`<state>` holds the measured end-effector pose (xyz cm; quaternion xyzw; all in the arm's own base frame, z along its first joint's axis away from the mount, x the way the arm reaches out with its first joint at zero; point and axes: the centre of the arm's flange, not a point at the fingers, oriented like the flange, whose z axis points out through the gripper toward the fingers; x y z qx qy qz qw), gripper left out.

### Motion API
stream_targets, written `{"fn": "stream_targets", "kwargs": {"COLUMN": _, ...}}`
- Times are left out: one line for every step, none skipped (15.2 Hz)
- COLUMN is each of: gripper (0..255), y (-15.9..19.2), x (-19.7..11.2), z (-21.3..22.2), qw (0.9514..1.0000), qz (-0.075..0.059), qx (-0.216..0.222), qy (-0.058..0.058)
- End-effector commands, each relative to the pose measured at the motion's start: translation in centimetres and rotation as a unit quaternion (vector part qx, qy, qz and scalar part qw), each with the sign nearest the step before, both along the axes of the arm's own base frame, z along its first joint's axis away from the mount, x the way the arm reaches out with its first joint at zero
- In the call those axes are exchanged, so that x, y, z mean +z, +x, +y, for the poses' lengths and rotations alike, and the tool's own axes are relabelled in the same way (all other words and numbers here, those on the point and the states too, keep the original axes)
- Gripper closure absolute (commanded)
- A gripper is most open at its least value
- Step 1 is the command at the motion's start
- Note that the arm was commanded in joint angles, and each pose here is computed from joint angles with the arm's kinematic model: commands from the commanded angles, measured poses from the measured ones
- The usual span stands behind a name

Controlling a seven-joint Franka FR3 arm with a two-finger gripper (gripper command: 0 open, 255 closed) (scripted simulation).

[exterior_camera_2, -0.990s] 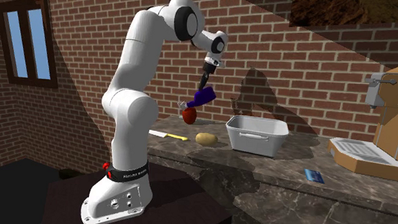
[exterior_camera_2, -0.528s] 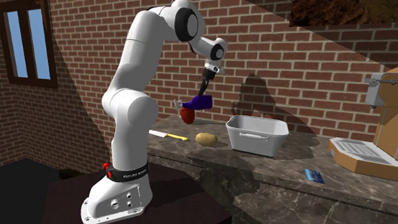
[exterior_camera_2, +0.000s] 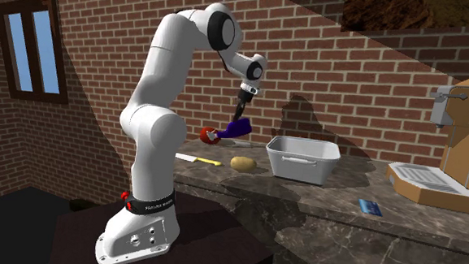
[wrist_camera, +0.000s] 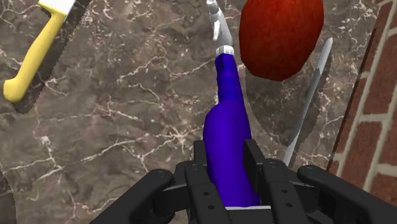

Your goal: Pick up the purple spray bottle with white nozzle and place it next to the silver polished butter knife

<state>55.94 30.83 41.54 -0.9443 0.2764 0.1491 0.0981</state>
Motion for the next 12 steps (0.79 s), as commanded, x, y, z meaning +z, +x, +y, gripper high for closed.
{"fn": "stream_targets", "kwargs": {"gripper": 255, "y": 0.1, "x": -1.1, "z": 0.1, "qw": 1.0000, "qz": 0.000, "qx": 0.000, "qy": 0.000}}
{"fn": "stream_targets", "kwargs": {"gripper": 255, "y": 0.1, "x": -1.6, "z": 0.1, "qw": 1.0000, "qz": 0.000, "qx": 0.000, "qy": 0.000}}
{"fn": "stream_targets", "kwargs": {"gripper": 255, "y": 0.1, "x": -2.1, "z": 0.1, "qw": 1.0000, "qz": 0.000, "qx": 0.000, "qy": 0.000}}
{"fn": "stream_targets", "kwargs": {"gripper": 255, "y": 0.1, "x": -2.6, "z": 0.1, "qw": 1.0000, "qz": 0.000, "qx": 0.000, "qy": 0.000}}
{"fn": "stream_targets", "kwargs": {"gripper": 255, "y": 0.1, "x": -3.2, "z": 0.1, "qw": 1.0000, "qz": 0.000, "qx": 0.000, "qy": 0.000}}
{"fn": "stream_targets", "kwargs": {"gripper": 255, "y": 0.1, "x": -3.7, "z": 0.1, "qw": 1.0000, "qz": 0.000, "qx": 0.000, "qy": 0.000}}
{"fn": "stream_targets", "kwargs": {"gripper": 255, "y": 0.1, "x": -4.2, "z": 0.1, "qw": 1.0000, "qz": 0.000, "qx": 0.000, "qy": 0.000}}
{"fn": "stream_targets", "kwargs": {"gripper": 255, "y": 0.1, "x": -4.8, "z": 0.1, "qw": 1.0000, "qz": 0.000, "qx": 0.000, "qy": 0.000}}
{"fn": "stream_targets", "kwargs": {"gripper": 255, "y": 0.1, "x": -5.3, "z": 0.1, "qw": 1.0000, "qz": 0.000, "qx": 0.000, "qy": 0.000}}
{"fn": "stream_targets", "kwargs": {"gripper": 255, "y": 0.1, "x": -5.8, "z": 0.1, "qw": 1.0000, "qz": 0.000, "qx": 0.000, "qy": 0.000}}
{"fn": "stream_targets", "kwargs": {"gripper": 255, "y": 0.2, "x": -5.3, "z": 0.0, "qw": 1.0000, "qz": -0.001, "qx": 0.000, "qy": 0.000}}
{"fn": "stream_targets", "kwargs": {"gripper": 0, "y": 0.2, "x": -5.3, "z": 0.0, "qw": 1.0000, "qz": -0.001, "qx": 0.000, "qy": 0.000}}
